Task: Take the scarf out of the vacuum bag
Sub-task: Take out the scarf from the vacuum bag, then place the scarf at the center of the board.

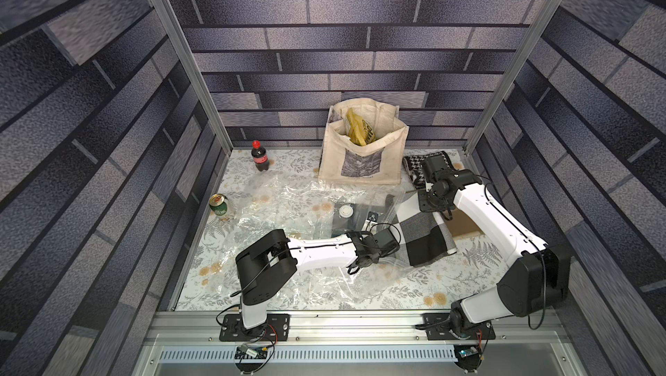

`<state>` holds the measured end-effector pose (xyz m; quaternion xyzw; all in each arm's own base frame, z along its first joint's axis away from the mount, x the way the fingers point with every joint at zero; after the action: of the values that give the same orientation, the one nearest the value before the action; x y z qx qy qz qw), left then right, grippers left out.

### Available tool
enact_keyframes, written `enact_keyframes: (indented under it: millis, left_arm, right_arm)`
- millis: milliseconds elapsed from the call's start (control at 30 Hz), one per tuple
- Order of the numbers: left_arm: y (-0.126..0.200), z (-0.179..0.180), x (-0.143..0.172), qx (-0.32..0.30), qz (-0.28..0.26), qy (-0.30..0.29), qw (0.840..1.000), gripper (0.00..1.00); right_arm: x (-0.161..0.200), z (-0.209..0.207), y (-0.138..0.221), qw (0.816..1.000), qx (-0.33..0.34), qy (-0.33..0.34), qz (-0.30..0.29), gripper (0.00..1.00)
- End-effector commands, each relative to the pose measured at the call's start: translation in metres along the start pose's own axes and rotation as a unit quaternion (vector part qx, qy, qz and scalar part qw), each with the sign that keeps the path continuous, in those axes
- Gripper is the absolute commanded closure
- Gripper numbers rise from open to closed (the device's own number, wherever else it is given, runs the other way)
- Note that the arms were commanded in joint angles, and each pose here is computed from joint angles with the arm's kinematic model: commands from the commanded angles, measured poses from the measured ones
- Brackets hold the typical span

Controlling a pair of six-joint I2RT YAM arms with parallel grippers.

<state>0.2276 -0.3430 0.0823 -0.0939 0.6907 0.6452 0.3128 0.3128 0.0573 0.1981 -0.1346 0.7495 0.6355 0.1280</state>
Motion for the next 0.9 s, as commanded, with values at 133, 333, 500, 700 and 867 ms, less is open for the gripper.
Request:
enact_keyframes:
  millis: [133, 333, 500, 700, 867]
  left_arm:
    - [-0.012, 0.032, 0.011, -0.045, 0.036, 0.012, 0.998, 1.0]
    - [0.008, 0.076, 0.024, -0.084, 0.035, 0.036, 0.995, 1.0]
    - [0.019, 0.106, 0.028, -0.105, 0.038, 0.062, 0.992, 1.0]
    - [0.026, 0.134, 0.034, -0.128, 0.042, 0.08, 0.988, 1.0]
    - [0.034, 0.158, 0.038, -0.139, 0.038, 0.106, 0.984, 1.0]
  right_arm:
    - [-0.004, -0.037, 0.014, 0.999, 0.041, -0.026, -0.017, 1.0]
    - [-0.012, -0.045, 0.008, 0.998, 0.048, -0.04, -0.015, 1.0]
    - [-0.018, -0.049, -0.002, 0.997, 0.059, -0.046, -0.01, 1.0]
    - [-0.025, -0.054, -0.01, 0.996, 0.063, -0.056, -0.005, 1.0]
    - [-0.034, -0.063, -0.01, 0.996, 0.061, -0.071, -0.007, 1.0]
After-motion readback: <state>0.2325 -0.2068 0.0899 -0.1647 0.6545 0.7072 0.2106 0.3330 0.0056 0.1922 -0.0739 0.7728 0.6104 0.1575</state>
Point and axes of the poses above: each gripper's point midway between its finger pads, its own y axis back along the fingers, its own z axis along the line the jaws close on, x = y × z, the point moved 3 cm from there along y, back along the fingers
